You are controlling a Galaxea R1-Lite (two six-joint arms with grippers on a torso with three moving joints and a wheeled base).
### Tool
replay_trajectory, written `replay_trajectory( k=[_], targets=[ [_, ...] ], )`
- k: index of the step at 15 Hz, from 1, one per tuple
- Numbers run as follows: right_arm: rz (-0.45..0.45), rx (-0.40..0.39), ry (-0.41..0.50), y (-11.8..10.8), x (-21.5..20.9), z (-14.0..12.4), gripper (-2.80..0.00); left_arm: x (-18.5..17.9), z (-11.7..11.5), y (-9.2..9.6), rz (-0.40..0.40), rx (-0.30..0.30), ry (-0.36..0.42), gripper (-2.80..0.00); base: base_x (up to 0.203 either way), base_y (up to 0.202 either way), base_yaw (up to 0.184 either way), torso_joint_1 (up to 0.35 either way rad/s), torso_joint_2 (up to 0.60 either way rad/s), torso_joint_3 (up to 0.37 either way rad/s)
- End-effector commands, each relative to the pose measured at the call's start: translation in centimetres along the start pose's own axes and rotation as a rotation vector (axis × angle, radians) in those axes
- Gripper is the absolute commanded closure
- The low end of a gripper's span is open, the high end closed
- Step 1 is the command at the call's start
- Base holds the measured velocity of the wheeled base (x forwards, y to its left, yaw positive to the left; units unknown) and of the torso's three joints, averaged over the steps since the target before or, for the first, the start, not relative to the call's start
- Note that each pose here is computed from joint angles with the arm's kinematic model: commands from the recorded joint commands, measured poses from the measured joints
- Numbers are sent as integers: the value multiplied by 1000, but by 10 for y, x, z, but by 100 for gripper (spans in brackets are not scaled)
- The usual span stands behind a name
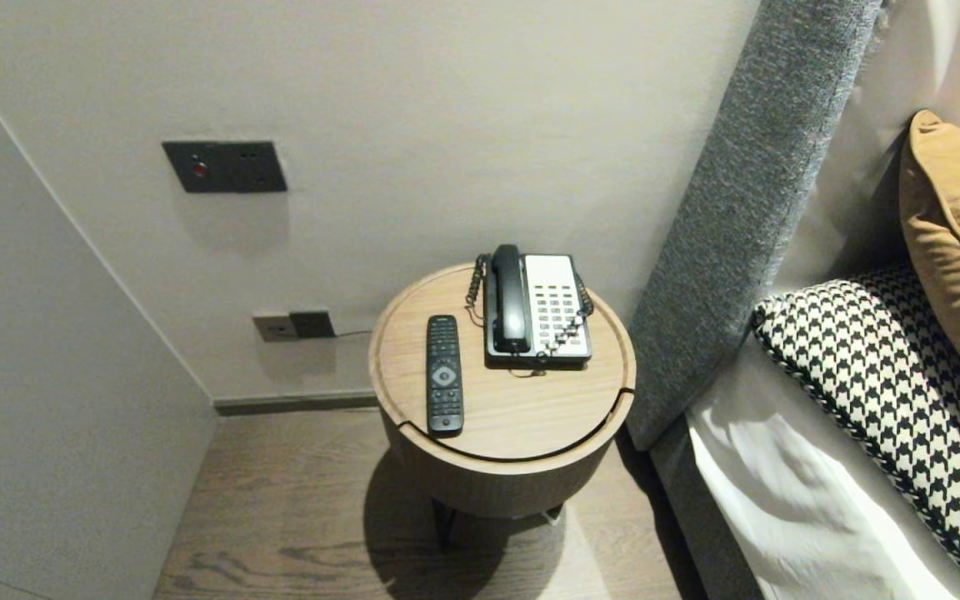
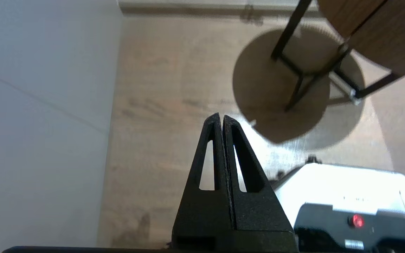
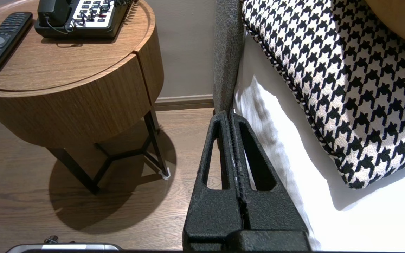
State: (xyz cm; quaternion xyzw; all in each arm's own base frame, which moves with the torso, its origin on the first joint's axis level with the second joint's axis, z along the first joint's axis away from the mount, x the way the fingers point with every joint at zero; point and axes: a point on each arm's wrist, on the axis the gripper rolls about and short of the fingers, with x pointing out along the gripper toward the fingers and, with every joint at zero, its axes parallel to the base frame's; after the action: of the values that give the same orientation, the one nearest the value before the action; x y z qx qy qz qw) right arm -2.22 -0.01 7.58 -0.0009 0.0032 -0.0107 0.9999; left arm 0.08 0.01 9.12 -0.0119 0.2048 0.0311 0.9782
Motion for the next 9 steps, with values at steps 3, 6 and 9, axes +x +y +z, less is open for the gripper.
replay_trajectory(
  k=[3,6,9],
  targets=[
    [0,-1,1,0,0,0,0,-5,-4,0,11,-5,-73,0,0,0,0,0,0,0],
    [0,0,1,0,0,0,0,0,-10,0,26,24,-97,0,0,0,0,0,0,0],
    [0,0,1,0,0,0,0,2,-10,0,27,32,-134,0,0,0,0,0,0,0]
  ],
)
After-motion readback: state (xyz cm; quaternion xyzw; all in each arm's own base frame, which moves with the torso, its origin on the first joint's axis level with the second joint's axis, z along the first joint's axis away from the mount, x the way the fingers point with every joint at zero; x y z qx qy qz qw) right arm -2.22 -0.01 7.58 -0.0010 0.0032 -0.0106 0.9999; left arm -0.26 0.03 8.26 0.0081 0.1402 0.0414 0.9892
